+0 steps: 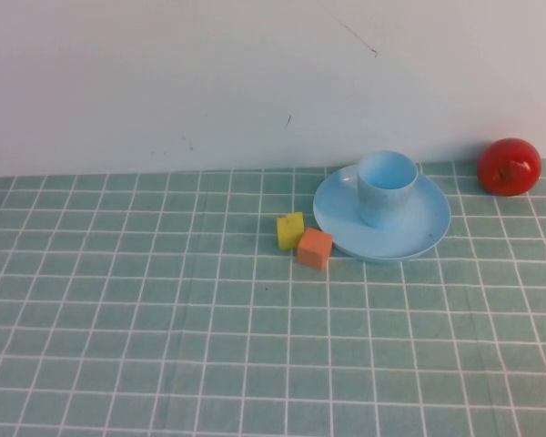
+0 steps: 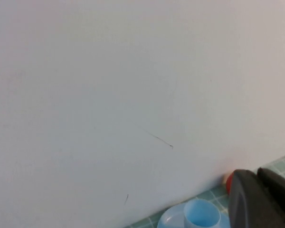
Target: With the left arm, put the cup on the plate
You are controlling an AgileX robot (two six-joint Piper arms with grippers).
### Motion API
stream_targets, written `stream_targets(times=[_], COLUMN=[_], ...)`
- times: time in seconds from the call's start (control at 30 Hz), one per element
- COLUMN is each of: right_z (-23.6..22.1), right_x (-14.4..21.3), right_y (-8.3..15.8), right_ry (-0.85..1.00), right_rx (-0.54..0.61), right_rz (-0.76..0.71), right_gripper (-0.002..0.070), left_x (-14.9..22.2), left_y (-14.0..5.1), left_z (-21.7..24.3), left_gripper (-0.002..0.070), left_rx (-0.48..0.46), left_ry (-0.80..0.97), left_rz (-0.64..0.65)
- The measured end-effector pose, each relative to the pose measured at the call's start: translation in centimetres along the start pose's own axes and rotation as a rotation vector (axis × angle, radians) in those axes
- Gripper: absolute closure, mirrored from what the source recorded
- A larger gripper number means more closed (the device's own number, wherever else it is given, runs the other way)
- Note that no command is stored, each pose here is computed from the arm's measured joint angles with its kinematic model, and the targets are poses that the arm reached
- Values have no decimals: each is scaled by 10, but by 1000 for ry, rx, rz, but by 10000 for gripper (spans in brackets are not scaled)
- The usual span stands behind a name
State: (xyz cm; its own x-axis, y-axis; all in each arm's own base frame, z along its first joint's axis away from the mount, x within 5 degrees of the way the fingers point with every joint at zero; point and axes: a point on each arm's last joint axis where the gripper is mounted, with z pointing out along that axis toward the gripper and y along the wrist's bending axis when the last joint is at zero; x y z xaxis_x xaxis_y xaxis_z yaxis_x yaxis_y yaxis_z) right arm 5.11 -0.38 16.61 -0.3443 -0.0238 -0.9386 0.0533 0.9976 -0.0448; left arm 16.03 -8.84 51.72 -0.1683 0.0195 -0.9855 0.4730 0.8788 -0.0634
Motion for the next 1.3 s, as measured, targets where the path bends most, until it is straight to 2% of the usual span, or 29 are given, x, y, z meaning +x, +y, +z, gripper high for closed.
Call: stream_targets(times=[0.1,0.23,0.4,0.5,0.73,0.93,1.2,1.3], right_z=[0,0,0,0,0,0,0,0], right_x=[0,0,0,0,0,0,0,0], right_y=[0,0,0,0,0,0,0,0], right_ry=[0,0,0,0,0,0,0,0], right_rx=[0,0,0,0,0,0,0,0], right_rz=[2,2,4,4,4,4,4,4], right_gripper=[678,678,678,678,678,678,678,678], left_x=[47,134,236,280,323,331,355,359], left_y=[5,14,29,36,44,41,35,35], left_z=[-18,-36,-52,-56,-69,-76,-75,-75], left_gripper=[674,675,675,675,675,675,675,675], left_rx=[11,-8,-104,-168,-293,-292,-283,-288], left_ry=[-120,-164,-189,-168,-233,-247,31,74], left_rz=[-56,-169,-371,-446,-466,-457,-330,-303])
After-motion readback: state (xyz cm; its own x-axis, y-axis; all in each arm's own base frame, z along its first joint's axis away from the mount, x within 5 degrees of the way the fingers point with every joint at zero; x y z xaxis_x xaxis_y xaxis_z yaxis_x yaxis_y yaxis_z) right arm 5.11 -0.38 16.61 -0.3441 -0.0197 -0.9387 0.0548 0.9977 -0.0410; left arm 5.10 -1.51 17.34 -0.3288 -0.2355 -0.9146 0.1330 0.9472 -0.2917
